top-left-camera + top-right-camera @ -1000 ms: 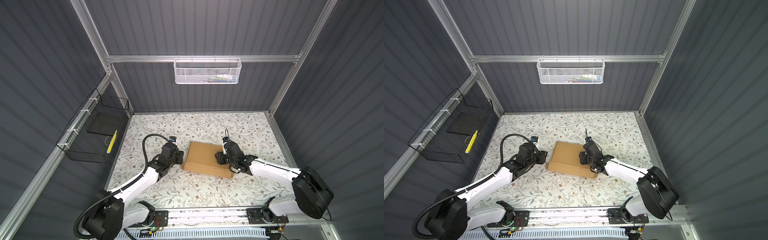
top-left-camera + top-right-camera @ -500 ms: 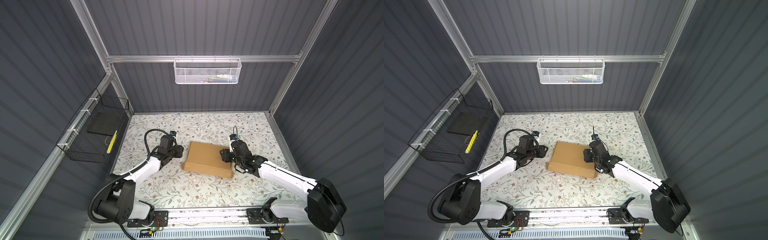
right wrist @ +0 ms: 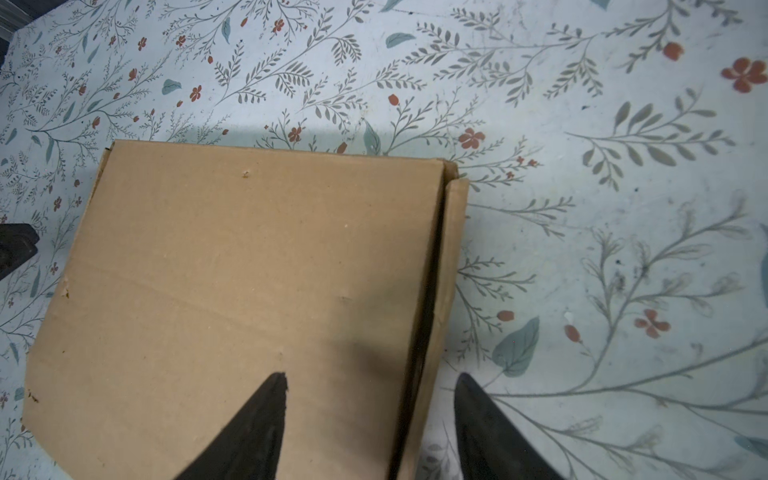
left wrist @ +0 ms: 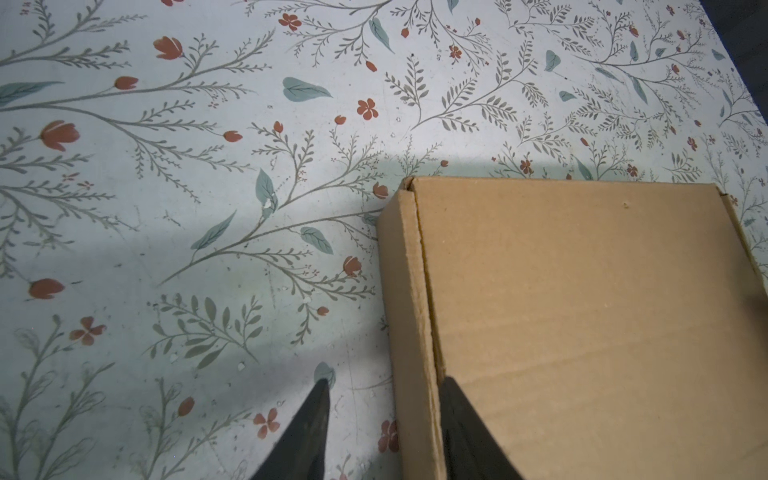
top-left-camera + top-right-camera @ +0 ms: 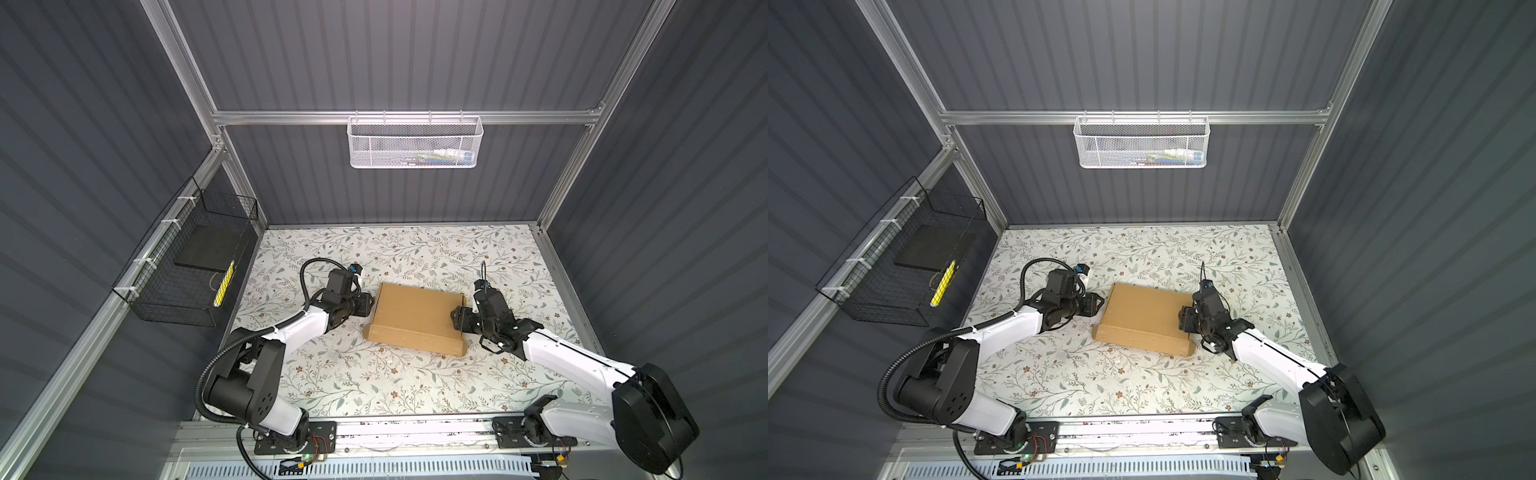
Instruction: Fold the paper box
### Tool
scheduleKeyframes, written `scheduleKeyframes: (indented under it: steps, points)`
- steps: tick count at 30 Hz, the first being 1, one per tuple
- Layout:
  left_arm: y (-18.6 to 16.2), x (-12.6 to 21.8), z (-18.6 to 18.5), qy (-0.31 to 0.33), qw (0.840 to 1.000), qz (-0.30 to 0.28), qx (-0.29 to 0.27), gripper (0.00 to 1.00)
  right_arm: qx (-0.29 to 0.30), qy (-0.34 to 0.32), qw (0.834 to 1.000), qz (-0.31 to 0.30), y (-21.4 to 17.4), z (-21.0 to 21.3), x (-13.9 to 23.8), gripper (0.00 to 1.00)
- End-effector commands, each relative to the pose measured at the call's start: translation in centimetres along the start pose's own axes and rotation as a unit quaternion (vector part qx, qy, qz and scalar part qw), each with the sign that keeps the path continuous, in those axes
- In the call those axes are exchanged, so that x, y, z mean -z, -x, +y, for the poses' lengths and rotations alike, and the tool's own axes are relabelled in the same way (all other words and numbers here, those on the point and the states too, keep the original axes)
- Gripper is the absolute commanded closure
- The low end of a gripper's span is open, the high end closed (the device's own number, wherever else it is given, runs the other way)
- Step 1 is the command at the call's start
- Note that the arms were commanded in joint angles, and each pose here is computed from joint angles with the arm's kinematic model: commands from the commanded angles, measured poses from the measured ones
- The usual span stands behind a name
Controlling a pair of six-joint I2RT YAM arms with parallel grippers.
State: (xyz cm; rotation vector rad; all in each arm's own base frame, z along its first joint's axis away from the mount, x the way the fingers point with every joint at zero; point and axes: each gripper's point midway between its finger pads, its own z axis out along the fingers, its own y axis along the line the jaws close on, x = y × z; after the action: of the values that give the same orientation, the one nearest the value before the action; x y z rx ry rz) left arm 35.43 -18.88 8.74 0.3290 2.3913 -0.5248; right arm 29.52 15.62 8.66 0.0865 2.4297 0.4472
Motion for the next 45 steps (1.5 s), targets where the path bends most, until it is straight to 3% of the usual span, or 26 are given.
scheduleKeyframes:
  steps: [1,31,45]
  points:
    - [0.9,-0.2,-0.4,-0.008,1.000,-0.005,-0.016,0.56,-0.012,0.012,1.000,0.009,-0.1,0.4,-0.6,0.35]
    - [-0.6,-2.3,-0.6,-0.028,0.999,0.026,-0.009,0.60,-0.022,0.014,0.999,0.031,-0.7,-0.1,-2.2,0.46]
    - [0.0,-1.3,-1.0,-0.036,0.999,0.015,-0.005,0.60,-0.024,0.014,0.999,0.033,-0.7,-0.3,-2.3,0.54]
